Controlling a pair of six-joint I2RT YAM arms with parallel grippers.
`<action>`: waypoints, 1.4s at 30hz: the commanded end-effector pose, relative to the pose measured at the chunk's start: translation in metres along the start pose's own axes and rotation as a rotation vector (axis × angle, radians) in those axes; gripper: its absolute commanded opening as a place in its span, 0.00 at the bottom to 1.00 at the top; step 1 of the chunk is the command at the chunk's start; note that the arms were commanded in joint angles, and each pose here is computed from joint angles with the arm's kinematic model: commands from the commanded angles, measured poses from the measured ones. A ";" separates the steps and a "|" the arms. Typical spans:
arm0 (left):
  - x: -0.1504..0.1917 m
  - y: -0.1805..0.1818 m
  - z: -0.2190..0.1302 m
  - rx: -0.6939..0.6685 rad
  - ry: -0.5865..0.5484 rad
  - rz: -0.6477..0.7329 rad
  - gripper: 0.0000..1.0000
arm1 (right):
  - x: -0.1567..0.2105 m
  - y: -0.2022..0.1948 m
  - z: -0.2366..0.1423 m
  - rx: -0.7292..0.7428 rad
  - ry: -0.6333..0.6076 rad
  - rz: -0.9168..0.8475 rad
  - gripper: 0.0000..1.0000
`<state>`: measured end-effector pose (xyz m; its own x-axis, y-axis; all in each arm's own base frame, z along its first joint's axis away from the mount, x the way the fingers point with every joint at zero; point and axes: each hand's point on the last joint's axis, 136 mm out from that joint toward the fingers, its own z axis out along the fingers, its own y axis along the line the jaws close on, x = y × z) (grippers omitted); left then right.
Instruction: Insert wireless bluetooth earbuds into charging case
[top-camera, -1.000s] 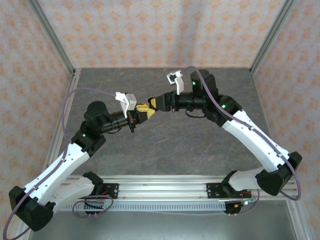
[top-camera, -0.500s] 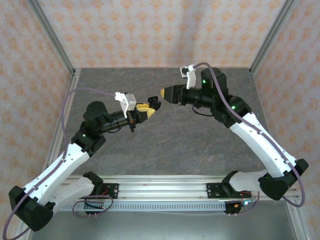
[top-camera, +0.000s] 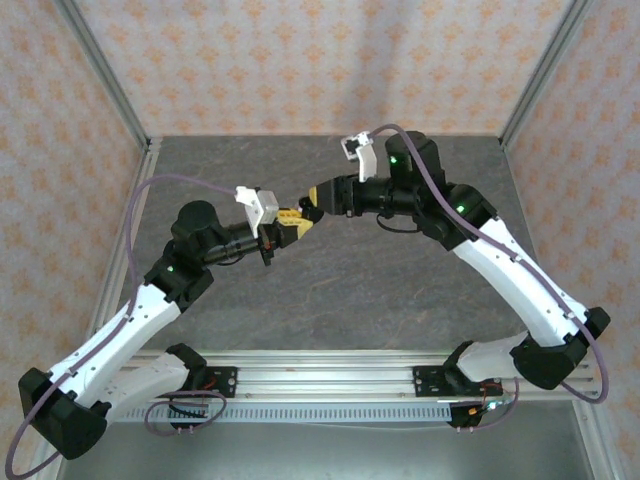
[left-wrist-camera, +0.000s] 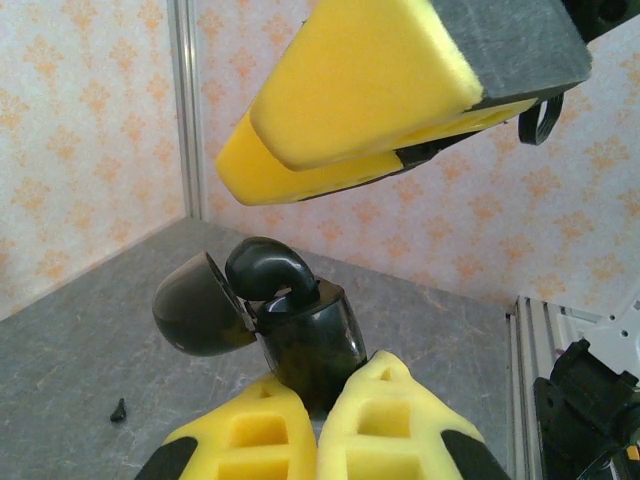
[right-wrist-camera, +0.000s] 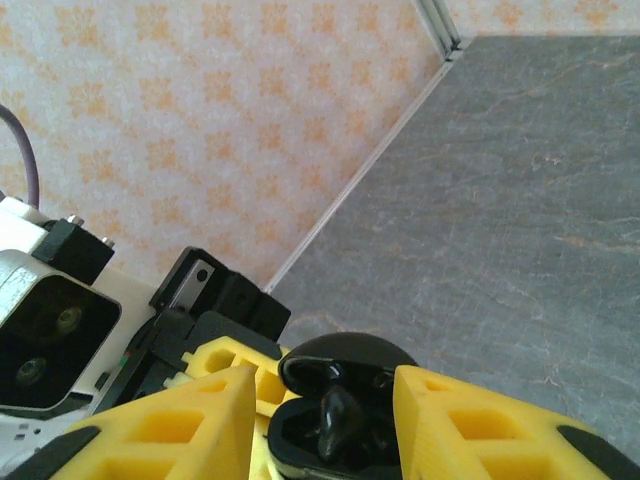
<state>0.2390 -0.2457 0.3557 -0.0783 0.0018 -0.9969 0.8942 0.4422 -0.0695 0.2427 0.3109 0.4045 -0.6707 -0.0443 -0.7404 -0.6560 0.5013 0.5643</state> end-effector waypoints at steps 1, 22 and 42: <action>-0.017 -0.003 -0.001 0.002 -0.026 0.068 0.00 | 0.012 0.002 -0.001 0.013 0.063 -0.023 0.41; -0.017 -0.007 0.000 0.016 -0.008 0.086 0.00 | 0.014 -0.004 0.011 0.043 0.090 -0.078 0.15; -0.016 -0.006 0.002 0.024 -0.013 0.061 0.00 | -0.020 0.003 -0.026 0.024 -0.120 -0.014 0.55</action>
<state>0.2396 -0.2487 0.3514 -0.0759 0.0526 -0.9957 0.8993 0.4351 -0.0456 0.2377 0.3034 0.4110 -0.6314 -0.0534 -0.7736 -0.6831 0.5106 0.5222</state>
